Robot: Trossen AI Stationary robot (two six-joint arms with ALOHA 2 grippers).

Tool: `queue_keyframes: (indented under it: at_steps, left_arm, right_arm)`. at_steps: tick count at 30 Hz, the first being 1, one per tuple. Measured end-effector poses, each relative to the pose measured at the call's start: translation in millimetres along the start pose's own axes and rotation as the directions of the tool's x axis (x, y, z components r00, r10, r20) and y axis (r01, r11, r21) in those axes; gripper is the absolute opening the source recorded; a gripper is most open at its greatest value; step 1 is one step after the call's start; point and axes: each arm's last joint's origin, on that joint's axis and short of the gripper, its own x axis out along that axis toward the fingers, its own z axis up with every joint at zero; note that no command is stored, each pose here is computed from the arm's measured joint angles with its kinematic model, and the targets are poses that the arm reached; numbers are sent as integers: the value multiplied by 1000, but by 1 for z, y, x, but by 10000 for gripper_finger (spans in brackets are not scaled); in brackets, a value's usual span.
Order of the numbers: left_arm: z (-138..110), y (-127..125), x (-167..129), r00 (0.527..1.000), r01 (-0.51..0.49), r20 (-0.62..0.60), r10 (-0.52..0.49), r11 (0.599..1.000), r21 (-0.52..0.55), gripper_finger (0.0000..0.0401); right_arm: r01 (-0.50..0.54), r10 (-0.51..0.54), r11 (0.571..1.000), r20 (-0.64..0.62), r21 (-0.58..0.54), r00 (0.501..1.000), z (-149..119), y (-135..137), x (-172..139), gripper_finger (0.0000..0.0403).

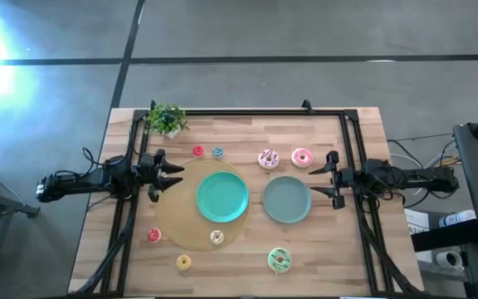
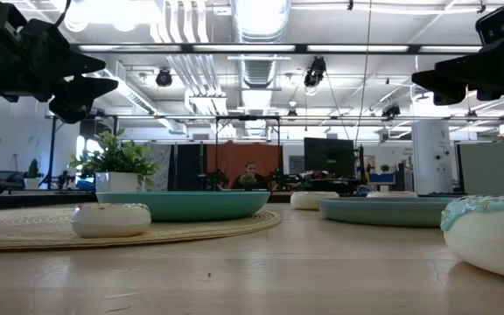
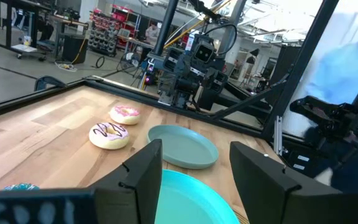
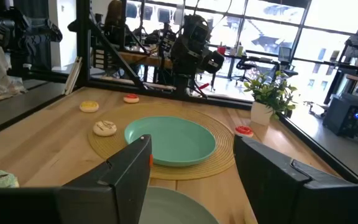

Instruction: Pick & Place donuts

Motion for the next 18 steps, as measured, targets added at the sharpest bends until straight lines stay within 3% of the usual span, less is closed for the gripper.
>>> queue_keyframes:
  at_steps: [13, 16, 18]
  left_arm:
    - [0, 0, 0, 1000, 1, -1, -1, 1000, 0, 163]
    - [0, 0, 0, 1000, 0, 0, 0, 1000, 0, 163]
    - [0, 0, 0, 1000, 1, 0, -1, 1000, 0, 163]
  right_arm:
    - [0, 0, 1000, 3, 15, 1000, 0, 0, 0, 221]
    - [-5, 4, 971, 4, 241, 1000, 0, 0, 0, 221]
    - [-5, 5, 865, 1, 501, 1000, 0, 0, 0, 221]
